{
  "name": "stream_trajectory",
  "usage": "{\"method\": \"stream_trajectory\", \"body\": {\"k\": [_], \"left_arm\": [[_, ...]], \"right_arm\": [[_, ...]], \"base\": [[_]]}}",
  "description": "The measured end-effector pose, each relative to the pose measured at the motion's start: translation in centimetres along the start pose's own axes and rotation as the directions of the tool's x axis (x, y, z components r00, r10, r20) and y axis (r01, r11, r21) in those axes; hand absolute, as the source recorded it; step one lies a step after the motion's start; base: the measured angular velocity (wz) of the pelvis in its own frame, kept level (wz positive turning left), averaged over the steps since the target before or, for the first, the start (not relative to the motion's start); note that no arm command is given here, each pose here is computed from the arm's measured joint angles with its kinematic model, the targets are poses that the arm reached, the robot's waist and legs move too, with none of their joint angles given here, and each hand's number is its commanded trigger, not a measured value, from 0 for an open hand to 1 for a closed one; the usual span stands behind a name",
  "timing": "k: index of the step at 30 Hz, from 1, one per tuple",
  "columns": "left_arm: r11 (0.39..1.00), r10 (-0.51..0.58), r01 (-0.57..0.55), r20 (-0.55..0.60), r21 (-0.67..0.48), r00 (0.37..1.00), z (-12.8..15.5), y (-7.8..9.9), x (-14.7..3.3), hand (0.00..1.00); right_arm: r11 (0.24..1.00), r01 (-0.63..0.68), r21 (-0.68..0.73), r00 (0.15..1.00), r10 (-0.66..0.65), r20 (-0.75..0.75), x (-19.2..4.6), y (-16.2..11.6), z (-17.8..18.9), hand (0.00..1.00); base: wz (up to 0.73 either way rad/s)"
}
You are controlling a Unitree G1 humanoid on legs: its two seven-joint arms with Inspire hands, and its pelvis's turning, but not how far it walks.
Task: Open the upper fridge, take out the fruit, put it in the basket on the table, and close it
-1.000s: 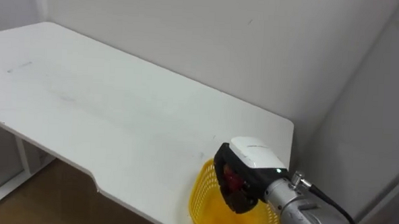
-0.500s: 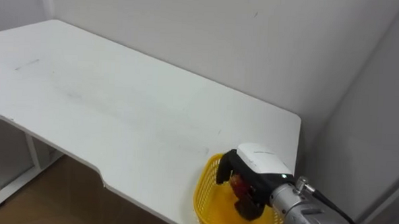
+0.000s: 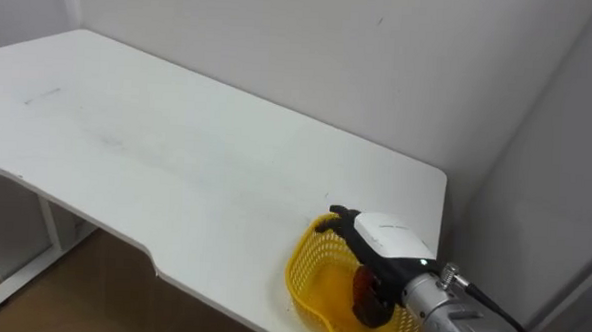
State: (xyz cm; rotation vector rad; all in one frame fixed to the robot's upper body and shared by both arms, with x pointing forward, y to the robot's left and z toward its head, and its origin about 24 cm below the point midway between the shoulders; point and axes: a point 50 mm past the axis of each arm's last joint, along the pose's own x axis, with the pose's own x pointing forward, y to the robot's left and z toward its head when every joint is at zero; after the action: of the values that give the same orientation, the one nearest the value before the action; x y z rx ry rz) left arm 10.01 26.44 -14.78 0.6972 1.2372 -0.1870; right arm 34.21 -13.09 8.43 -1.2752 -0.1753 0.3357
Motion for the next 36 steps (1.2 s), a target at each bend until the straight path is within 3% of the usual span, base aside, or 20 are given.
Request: {"method": "stream_trajectory", "body": {"k": [18,29,36], "left_arm": [[1.0,0.029,-0.029,0.007,0.0,1.0,0.5,0.4,0.0,0.0],[0.999,0.04,-0.04,0.005,-0.011,0.999,0.3,0.2,0.0,0.0],[1.0,0.022,-0.022,-0.013,-0.015,1.0,-0.6,-0.9,-0.2,0.0]], "right_arm": [[1.0,0.005,0.009,1.0,-0.004,-0.016,0.0,-0.1,-0.1,0.0],[0.965,0.093,0.244,0.985,-0.125,0.119,-0.4,-2.8,2.9,0.0],[0.879,0.159,0.45,0.939,-0.275,0.205,-3.6,-4.6,4.6,0.0]], "base": [[0.02],[-0.02],[-0.08]]}}
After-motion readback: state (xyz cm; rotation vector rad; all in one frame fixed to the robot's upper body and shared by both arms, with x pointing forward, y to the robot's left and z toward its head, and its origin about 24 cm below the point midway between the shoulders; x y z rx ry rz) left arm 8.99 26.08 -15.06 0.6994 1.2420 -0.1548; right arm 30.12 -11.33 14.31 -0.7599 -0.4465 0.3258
